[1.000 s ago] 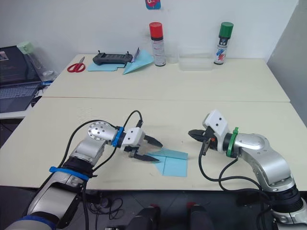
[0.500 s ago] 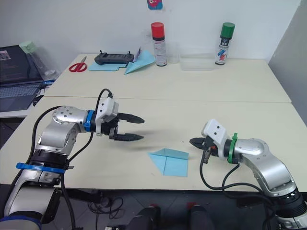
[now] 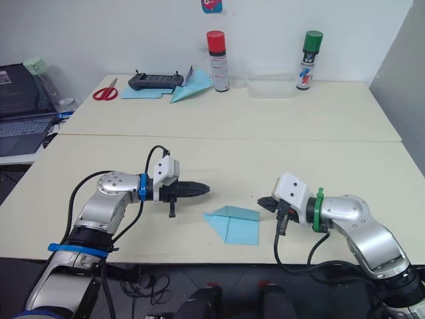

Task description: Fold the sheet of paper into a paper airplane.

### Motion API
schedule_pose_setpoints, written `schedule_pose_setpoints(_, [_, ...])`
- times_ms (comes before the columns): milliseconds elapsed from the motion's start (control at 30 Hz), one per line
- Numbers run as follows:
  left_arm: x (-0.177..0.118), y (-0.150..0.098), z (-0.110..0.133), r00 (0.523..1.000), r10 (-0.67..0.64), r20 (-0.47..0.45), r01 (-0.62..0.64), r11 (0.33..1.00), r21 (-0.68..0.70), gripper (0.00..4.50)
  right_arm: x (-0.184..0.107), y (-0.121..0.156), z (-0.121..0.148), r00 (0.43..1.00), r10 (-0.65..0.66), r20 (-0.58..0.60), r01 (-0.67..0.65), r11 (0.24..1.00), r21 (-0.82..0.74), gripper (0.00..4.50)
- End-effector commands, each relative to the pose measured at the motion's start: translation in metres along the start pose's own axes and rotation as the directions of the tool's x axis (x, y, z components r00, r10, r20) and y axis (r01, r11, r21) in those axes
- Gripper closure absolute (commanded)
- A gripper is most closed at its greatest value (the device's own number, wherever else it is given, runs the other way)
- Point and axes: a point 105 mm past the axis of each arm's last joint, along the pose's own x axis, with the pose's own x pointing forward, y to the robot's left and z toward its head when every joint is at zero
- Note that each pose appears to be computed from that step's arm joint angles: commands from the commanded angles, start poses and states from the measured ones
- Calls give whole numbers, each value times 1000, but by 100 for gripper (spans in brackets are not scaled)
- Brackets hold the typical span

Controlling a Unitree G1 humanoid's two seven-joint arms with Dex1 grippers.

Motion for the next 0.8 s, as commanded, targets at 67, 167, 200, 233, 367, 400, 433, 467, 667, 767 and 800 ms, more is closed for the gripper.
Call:
schedule_pose_setpoints(67, [7, -5, 2, 999, -42, -22, 44, 997, 69, 445, 0, -4, 13, 999, -13, 39, 15, 999, -48, 450])
schedule_pose_setpoints(167, [10, -11, -3, 995, -85, -42, 88, 993, 76, 445, 0, -7, 16, 999, -12, 45, 15, 998, -61, 450])
schedule_pose_setpoints(200, [13, -12, -3, 994, -98, -43, 101, 992, 74, 445, -1, -6, 15, 999, -5, 40, 8, 997, -77, 450])
schedule_pose_setpoints(233, [14, -14, -4, 993, -109, -45, 112, 991, 73, 445, -1, -4, 14, 999, 6, 35, -2, 996, -93, 450])
schedule_pose_setpoints(367, [19, -18, -10, 988, -144, -59, 148, 987, 70, 445, 4, 7, 14, 997, 57, 49, -48, 986, -157, 450])
schedule_pose_setpoints(400, [19, -18, -11, 986, -152, -62, 157, 985, 69, 445, 5, 8, 15, 997, 64, 52, -54, 984, -169, 450])
schedule_pose_setpoints(433, [20, -19, -11, 985, -162, -66, 166, 984, 71, 445, 6, 10, 15, 996, 72, 54, -61, 981, -184, 450])
schedule_pose_setpoints(467, [20, -18, -12, 984, -167, -70, 172, 982, 74, 445, 7, 10, 16, 996, 76, 57, -63, 979, -192, 450])
schedule_pose_setpoints(667, [22, -20, -11, 977, -202, -71, 208, 974, 91, 445, 10, 12, 15, 993, 98, 60, -84, 976, -203, 450])
schedule_pose_setpoints(767, [22, -23, -10, 973, -221, -69, 227, 969, 96, 445, 9, 14, 13, 993, 107, 56, -94, 976, -199, 450])
schedule_pose_setpoints(800, [24, -26, -10, 969, -236, -68, 242, 965, 103, 445, 9, 14, 12, 993, 108, 54, -95, 975, -198, 450])
